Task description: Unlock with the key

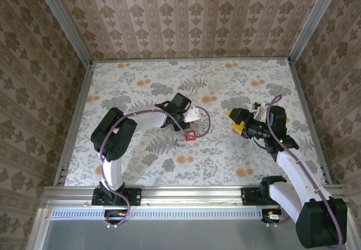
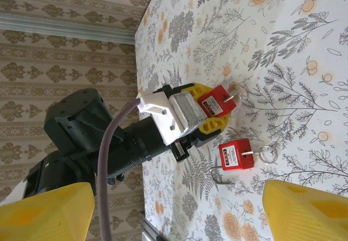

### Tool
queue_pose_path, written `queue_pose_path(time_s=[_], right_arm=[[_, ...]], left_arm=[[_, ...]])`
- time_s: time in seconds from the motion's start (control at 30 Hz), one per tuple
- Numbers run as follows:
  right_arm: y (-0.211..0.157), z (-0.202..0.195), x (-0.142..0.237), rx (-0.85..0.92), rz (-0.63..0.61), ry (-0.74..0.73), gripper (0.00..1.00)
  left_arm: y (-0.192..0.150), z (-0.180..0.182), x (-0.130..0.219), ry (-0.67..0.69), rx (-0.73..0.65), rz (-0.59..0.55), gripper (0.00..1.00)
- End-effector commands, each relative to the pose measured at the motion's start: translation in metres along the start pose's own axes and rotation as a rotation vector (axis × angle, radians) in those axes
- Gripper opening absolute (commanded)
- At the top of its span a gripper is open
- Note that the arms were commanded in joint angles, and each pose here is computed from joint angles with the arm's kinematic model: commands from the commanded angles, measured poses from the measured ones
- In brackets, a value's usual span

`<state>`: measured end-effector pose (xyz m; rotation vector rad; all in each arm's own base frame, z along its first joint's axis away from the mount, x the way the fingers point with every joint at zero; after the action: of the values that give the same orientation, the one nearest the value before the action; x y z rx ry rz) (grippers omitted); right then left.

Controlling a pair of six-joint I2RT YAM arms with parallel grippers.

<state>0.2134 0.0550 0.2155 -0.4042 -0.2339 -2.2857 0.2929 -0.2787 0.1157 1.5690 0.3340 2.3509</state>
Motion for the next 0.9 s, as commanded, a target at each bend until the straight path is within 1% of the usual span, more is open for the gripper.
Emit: queue_pose_path(time_s=[0.0, 0.23, 0.4, 0.53, 0.7, 0.77, 0.87], right_arm=[[0.001, 0.002, 0.000, 0.016, 0.009, 0.026, 0.82], [0.001, 0.000, 0.000, 0.017, 0.007, 0.019, 0.82], [0.000, -0.005, 0.000, 0.001, 0.015, 0.021, 0.82], [-0.001, 0.000, 0.004, 0.013, 0.009, 0.028, 0.82], [0.000, 0.005, 0.006, 0.024, 0.006, 0.029, 0.82], [0.000, 0.007, 0.007, 0.027, 0.005, 0.032, 0.82], [0.000, 0.013, 0.010, 0.042, -0.002, 0.030, 0.82]], left_arm=[[0.000, 0.002, -0.005, -0.057, 0.030, 0.010, 0.39], [0.002, 0.002, -0.013, -0.118, 0.031, 0.050, 0.43], [0.003, 0.001, -0.018, -0.149, 0.032, 0.074, 0.49], [0.003, 0.001, -0.021, -0.166, 0.034, 0.094, 0.54], [0.002, 0.002, -0.022, -0.173, 0.039, 0.109, 0.56], [0.002, 0.003, -0.019, -0.152, 0.039, 0.110, 0.60], [0.005, 0.013, -0.002, -0.091, 0.037, 0.102, 0.73]])
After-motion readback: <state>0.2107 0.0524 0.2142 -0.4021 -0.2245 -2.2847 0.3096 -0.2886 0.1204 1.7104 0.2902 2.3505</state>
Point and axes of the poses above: each hand's point on the last joint's axis, 136 mm out from that joint toward the fingers, its own x axis back along the fingers, its own z axis along the line the jaws close on, y = z × x, the point moved 10 cm from there along x, back along the fingers, and after that the axes turned 11 degrees about -x, right-handed, at the moved point
